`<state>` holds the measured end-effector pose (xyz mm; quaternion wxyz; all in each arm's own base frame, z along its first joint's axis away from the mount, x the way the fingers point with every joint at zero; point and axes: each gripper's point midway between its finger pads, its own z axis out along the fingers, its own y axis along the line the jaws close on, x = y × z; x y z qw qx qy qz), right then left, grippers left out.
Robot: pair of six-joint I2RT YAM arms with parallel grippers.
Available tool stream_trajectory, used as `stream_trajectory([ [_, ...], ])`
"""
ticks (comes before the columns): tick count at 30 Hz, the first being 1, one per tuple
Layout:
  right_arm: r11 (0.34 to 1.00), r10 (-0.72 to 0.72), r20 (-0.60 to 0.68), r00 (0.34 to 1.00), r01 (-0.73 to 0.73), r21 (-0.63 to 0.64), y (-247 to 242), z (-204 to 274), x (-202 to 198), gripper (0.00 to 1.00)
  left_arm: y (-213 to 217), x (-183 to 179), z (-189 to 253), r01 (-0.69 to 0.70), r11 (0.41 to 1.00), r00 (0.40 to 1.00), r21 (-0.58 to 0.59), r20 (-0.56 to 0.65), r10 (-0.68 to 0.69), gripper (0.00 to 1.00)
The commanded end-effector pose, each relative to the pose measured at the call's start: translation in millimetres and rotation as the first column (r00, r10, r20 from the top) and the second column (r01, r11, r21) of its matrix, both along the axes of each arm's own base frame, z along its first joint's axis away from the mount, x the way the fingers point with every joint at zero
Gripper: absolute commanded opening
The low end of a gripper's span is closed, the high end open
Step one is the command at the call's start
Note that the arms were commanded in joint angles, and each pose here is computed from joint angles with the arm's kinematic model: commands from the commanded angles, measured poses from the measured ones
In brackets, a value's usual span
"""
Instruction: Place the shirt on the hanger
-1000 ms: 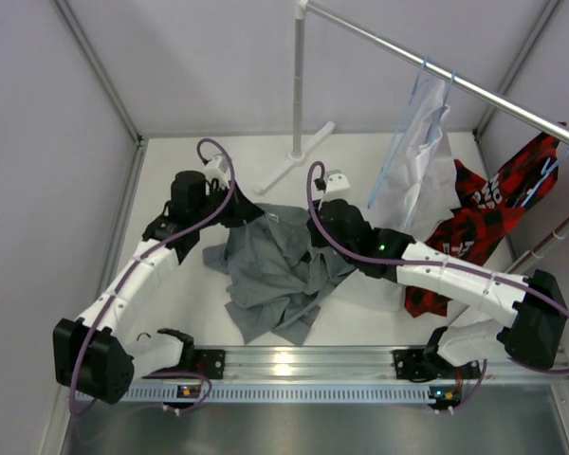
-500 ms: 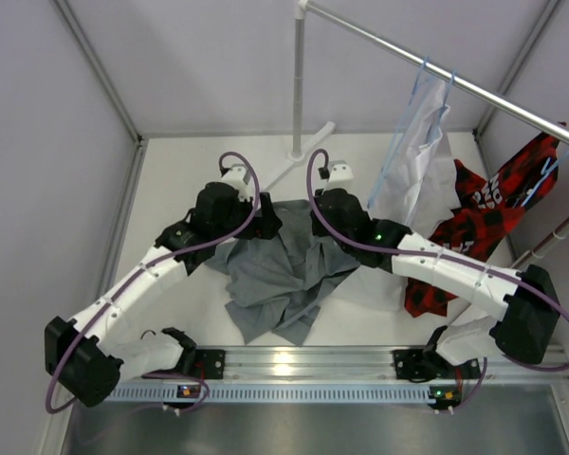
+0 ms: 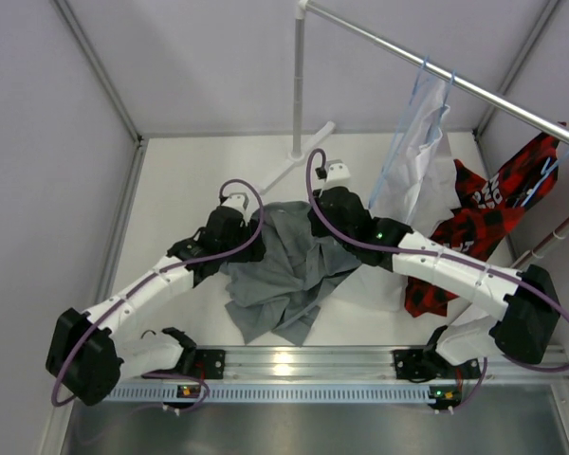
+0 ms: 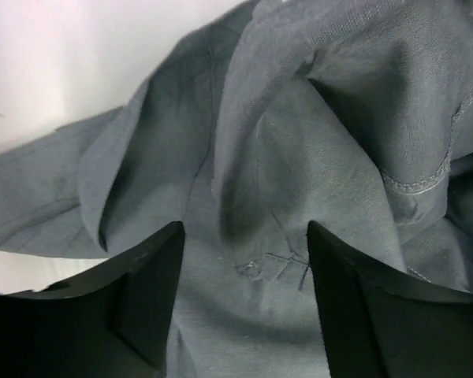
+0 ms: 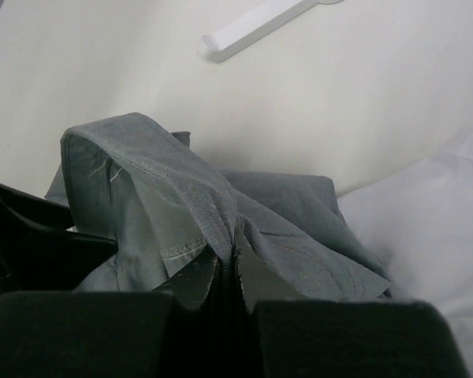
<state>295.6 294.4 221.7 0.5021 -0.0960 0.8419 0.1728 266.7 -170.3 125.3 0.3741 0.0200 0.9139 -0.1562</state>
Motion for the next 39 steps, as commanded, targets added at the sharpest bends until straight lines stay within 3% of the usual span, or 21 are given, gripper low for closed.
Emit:
stream_trajectory([
  [1,0.996,0.031,0.059,0.998,-0.036,0.084,7,34,3,0.0,-19,14,6,0.029,0.996,0.998,-0.079,0.054,-0.025,0.65],
  [9,0.995,0.058,0.066,0.996,-0.063,0.081,9,36,2,0.0,-17,25,7,0.009,0.998,0.995,-0.06,0.095,-0.003,0.37],
  [15,0.995,0.059,0.06,0.996,-0.063,0.074,10,32,3,0.0,-11,27,16,-0.004,0.999,0.991,-0.044,0.134,0.01,0.0],
  [19,0.994,0.071,0.038,0.997,-0.073,0.079,10,27,9,0.0,-6,23,30,-0.008,1.0,0.991,-0.025,0.131,0.011,0.0],
  [27,0.996,0.077,-0.035,0.996,-0.075,0.038,11,13,20,0.05,-6,-9,48,0.13,0.986,0.98,0.103,-0.164,-0.112,0.0],
  [30,0.996,0.094,-0.047,0.994,-0.094,0.0,13,12,22,0.09,-4,-24,51,0.19,0.976,0.967,0.11,-0.193,-0.166,0.0],
  [34,0.989,0.15,-0.051,0.987,-0.15,0.013,25,22,20,0.27,-6,-38,58,0.266,0.961,0.949,0.081,-0.2,-0.246,0.0],
  [35,0.987,0.163,-0.047,0.985,-0.162,0.019,26,26,19,0.45,-7,-38,58,0.267,0.96,0.948,0.079,-0.198,-0.248,0.0],
  [37,0.976,0.217,-0.028,0.976,-0.215,0.046,30,45,10,0.66,-4,-33,53,0.255,0.961,0.951,0.102,-0.206,-0.231,0.0],
  [39,0.958,0.279,0.005,0.96,-0.278,0.069,34,71,2,0.7,3,-25,46,0.223,0.967,0.956,0.126,-0.225,-0.191,0.0],
])
